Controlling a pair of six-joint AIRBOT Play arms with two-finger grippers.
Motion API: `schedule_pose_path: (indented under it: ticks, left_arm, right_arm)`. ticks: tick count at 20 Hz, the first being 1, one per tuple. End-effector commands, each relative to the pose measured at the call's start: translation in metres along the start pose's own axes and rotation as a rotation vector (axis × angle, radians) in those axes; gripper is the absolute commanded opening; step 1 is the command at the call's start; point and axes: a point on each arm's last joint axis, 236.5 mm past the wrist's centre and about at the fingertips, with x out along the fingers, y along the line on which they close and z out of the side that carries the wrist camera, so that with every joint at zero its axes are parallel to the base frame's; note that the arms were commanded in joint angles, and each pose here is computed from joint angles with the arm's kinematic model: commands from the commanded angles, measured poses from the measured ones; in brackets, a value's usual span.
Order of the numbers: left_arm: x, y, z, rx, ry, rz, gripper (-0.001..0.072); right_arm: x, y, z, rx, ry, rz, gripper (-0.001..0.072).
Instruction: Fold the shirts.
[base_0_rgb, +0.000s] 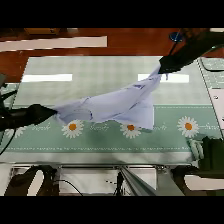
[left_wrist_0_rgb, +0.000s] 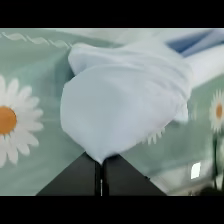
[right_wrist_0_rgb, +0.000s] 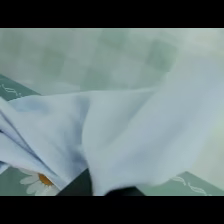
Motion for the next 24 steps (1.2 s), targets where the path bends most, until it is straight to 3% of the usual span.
schedule_pose_path:
  ticks: [1,4,9,10,13,19,21,24]
  left_arm:
    - [0.039,0.046,0.025,-0.112,-0.122,0.035,0.0025]
    - [0.061,0.062,0.042,-0.134,-0.133,0.023,0.0026]
    - [0.099,0.11,0.047,-0.228,-0.106,0.094,0.0031]
    - [0.105,0.116,0.044,-0.255,-0.091,0.099,0.0082]
    - [0.113,0.106,0.05,-0.341,-0.085,0.031,0.0483]
    - [0.059,0.01,0.074,-0.101,0.069,-0.226,0.0484]
    - [0.048,0.011,0.066,-0.047,0.128,-0.187,0.0439]
    - [0.035,0.041,0.06,-0.023,0.137,-0.043,0.043]
  right_arm:
    - [0.05,0.022,0.016,-0.047,0.006,0.196,0.0022]
    - [0.064,0.031,0.025,-0.107,-0.023,0.268,0.0022]
    - [0.074,0.016,0.036,-0.08,-0.059,0.21,0.0022]
    - [0.074,0.016,0.037,-0.07,-0.062,0.21,0.0022]
    - [0.074,0.016,0.037,-0.033,-0.056,0.212,0.0022]
    - [0.073,0.019,0.026,-0.023,-0.011,0.228,0.0023]
    - [0.073,0.02,0.025,-0.023,-0.006,0.229,0.0023]
    - [0.073,0.02,0.023,-0.019,0.005,0.233,0.0023]
